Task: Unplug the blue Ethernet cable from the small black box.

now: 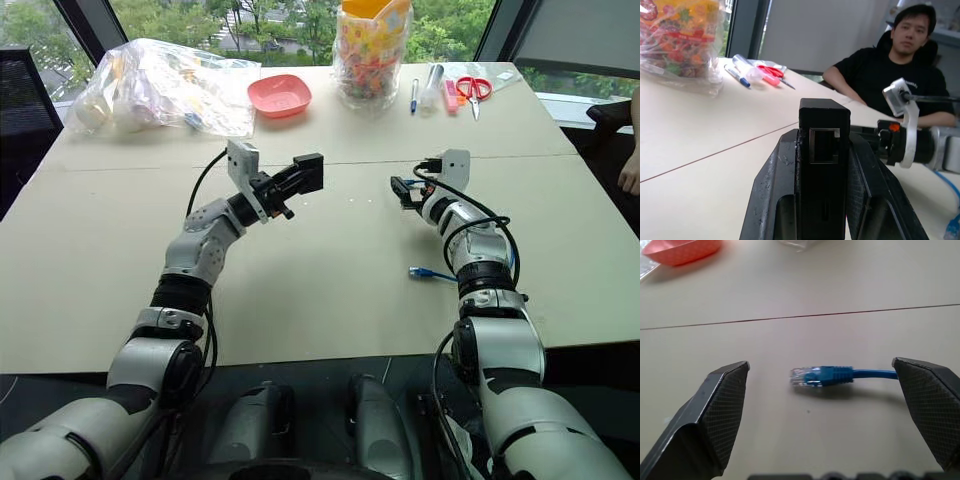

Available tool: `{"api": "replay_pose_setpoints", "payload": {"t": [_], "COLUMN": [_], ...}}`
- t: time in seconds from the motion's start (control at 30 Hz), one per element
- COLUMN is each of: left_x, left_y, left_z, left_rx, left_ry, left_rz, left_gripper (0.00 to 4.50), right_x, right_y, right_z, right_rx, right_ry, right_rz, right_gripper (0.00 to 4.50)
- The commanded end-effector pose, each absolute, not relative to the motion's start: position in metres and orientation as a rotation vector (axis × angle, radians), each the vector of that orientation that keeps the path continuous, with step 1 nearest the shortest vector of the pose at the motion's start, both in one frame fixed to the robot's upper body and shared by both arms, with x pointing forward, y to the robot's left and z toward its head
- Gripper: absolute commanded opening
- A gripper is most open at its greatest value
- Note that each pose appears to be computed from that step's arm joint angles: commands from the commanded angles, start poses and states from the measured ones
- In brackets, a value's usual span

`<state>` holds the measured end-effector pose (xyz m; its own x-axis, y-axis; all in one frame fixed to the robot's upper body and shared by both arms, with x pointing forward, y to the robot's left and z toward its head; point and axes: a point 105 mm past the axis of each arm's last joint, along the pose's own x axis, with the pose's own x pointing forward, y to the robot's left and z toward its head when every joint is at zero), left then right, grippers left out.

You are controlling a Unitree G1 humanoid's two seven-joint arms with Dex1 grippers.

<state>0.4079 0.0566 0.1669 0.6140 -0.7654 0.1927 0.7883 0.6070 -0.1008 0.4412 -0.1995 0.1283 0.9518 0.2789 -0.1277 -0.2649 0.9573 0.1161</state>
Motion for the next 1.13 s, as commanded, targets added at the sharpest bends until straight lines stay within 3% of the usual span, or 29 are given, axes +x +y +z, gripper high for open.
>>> {"api": "replay_pose_setpoints", "payload": {"t": [0.03,0.23,0.4,0.47,0.67,0.83,0.93,1.13], "left_x": [0.417,0.428,0.429,0.429,0.430,0.420,0.404,0.365], "left_y": [0.047,0.034,0.019,0.018,0.031,0.059,0.081,0.114], "left_z": [0.178,0.168,0.152,0.142,0.140,0.156,0.170,0.166], "left_rx": [-0.058,-0.024,-0.011,0.009,0.040,0.032,-0.019,0.013], "left_ry": [-0.207,-0.205,-0.153,-0.116,-0.095,-0.128,-0.131,-0.034], "left_rz": [-0.873,-0.838,-0.838,-0.834,-0.848,-0.946,-0.983,-0.966], "left_gripper": [0.51,0.51,0.51,1.55,4.10,4.10,4.10,4.10], "right_x": [0.412,0.361,0.350,0.351,0.348,0.338,0.328,0.323], "right_y": [-0.167,-0.137,-0.141,-0.150,-0.161,-0.162,-0.159,-0.158], "right_z": [0.145,0.156,0.161,0.162,0.167,0.165,0.161,0.157], "right_rx": [0.080,0.111,0.104,0.109,0.100,0.087,0.073,0.067], "right_ry": [0.142,0.146,0.122,0.107,0.081,0.083,0.099,0.111], "right_rz": [0.424,0.541,0.495,0.447,0.418,0.472,0.535,0.583], "right_gripper": [4.47,4.47,4.47,4.50,4.50,4.50,4.50,4.50]}}
